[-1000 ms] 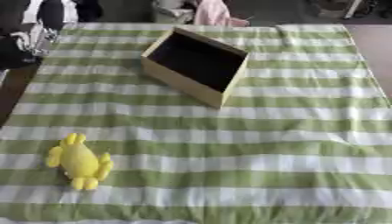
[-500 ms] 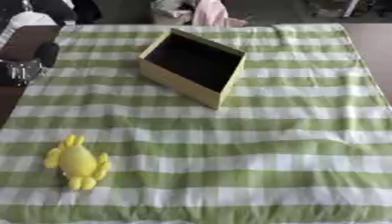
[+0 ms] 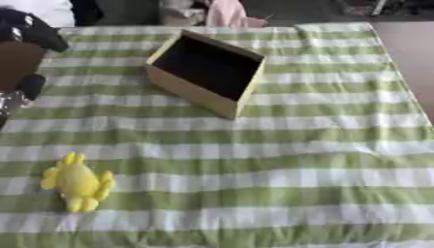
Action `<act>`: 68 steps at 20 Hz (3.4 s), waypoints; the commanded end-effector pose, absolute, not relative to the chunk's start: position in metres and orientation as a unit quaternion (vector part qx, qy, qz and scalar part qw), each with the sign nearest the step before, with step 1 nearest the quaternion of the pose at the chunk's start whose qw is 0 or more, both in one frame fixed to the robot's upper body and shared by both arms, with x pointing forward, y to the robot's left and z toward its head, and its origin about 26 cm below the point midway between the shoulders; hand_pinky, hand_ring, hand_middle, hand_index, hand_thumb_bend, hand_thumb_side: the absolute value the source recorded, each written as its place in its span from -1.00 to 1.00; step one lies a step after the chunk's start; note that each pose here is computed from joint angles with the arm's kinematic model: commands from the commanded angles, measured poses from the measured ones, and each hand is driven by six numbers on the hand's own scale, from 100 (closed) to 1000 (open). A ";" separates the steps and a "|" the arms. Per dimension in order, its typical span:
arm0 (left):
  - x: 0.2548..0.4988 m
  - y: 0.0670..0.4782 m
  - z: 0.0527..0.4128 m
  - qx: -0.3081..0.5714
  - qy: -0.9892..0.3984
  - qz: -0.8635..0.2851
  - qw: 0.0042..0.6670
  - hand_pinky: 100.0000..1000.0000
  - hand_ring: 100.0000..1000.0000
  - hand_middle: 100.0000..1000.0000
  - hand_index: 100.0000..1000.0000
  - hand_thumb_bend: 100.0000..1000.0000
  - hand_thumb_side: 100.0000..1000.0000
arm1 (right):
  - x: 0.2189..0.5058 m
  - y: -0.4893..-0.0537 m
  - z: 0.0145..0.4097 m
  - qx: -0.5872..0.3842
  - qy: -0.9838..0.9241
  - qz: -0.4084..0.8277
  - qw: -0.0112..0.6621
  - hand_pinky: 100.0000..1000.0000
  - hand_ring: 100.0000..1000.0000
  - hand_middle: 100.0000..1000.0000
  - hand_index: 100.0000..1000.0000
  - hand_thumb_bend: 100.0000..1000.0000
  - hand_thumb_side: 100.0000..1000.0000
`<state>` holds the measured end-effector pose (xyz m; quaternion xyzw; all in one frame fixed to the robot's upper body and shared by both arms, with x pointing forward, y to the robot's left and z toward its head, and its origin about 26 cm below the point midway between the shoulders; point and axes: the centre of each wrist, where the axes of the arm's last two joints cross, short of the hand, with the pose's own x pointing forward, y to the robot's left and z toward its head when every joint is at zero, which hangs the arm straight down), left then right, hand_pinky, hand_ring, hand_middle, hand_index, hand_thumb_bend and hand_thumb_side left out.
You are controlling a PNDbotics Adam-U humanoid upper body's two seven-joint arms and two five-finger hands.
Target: Pick up objects on the table and place them in the box.
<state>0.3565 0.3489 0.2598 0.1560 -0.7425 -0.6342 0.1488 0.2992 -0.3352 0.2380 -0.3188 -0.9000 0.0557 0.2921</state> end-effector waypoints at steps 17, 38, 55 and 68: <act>0.358 0.346 0.263 0.149 -0.595 -0.788 0.060 0.44 0.60 0.53 0.70 -0.97 0.54 | 0.298 -0.338 0.246 -0.324 -0.902 0.069 0.278 0.28 0.42 0.40 0.52 -1.00 0.19; 0.359 0.309 0.234 0.098 -0.478 -0.872 0.032 0.48 0.64 0.61 0.83 -0.63 1.00 | 0.297 -0.335 0.242 -0.318 -0.902 0.071 0.285 0.28 0.42 0.39 0.52 -1.00 0.19; 0.349 0.306 0.224 0.094 -0.460 -0.883 0.019 0.49 0.63 0.62 0.83 -0.45 0.66 | 0.294 -0.337 0.239 -0.322 -0.898 0.071 0.292 0.27 0.42 0.39 0.52 -1.00 0.19; 0.341 0.316 0.206 0.167 -0.454 -0.875 -0.019 0.57 0.70 0.69 0.86 -0.11 0.23 | 0.291 -0.336 0.237 -0.322 -0.896 0.069 0.297 0.27 0.42 0.39 0.52 -1.00 0.19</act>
